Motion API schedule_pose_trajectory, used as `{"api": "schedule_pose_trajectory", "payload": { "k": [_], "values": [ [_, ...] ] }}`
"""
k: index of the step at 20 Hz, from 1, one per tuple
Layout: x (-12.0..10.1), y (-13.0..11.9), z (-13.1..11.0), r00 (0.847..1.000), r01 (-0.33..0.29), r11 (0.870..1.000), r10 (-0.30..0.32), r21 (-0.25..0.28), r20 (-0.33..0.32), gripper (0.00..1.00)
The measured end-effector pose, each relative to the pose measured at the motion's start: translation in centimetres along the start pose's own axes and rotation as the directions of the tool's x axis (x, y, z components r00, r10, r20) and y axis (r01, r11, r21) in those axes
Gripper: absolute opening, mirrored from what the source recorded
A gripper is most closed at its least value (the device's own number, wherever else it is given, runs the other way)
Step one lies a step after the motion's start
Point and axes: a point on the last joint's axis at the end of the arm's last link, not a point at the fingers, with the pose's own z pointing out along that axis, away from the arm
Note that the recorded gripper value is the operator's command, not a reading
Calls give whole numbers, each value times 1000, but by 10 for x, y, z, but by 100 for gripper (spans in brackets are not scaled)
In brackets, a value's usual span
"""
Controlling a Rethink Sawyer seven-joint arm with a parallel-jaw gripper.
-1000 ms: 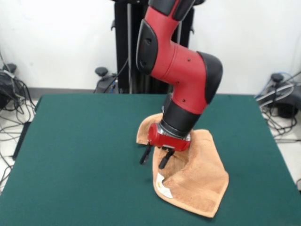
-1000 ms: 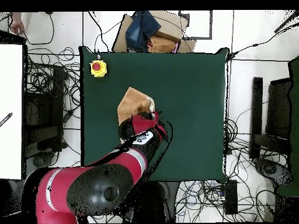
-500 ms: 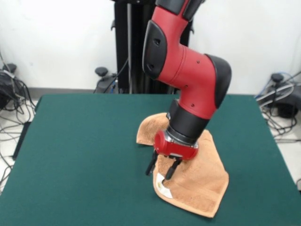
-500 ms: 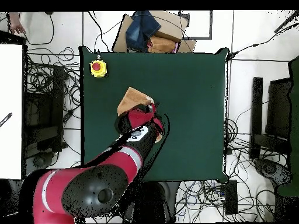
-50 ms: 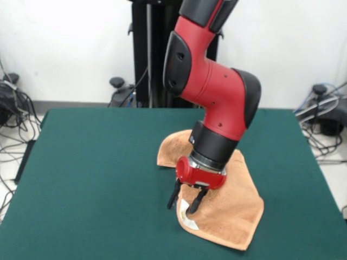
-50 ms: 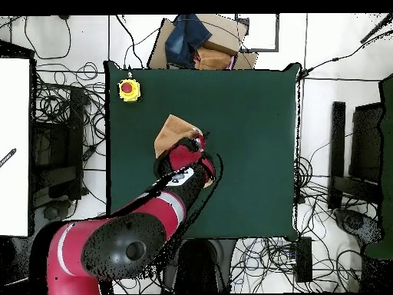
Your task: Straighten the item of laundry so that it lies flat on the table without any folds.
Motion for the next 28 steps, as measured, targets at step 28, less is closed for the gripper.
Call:
{"api": "schedule_pose_trajectory", "payload": {
  "k": [28],
  "values": [
    [16, 9, 17, 999, -23, 1000, 23, 17, 34, 100]
  ]
}}
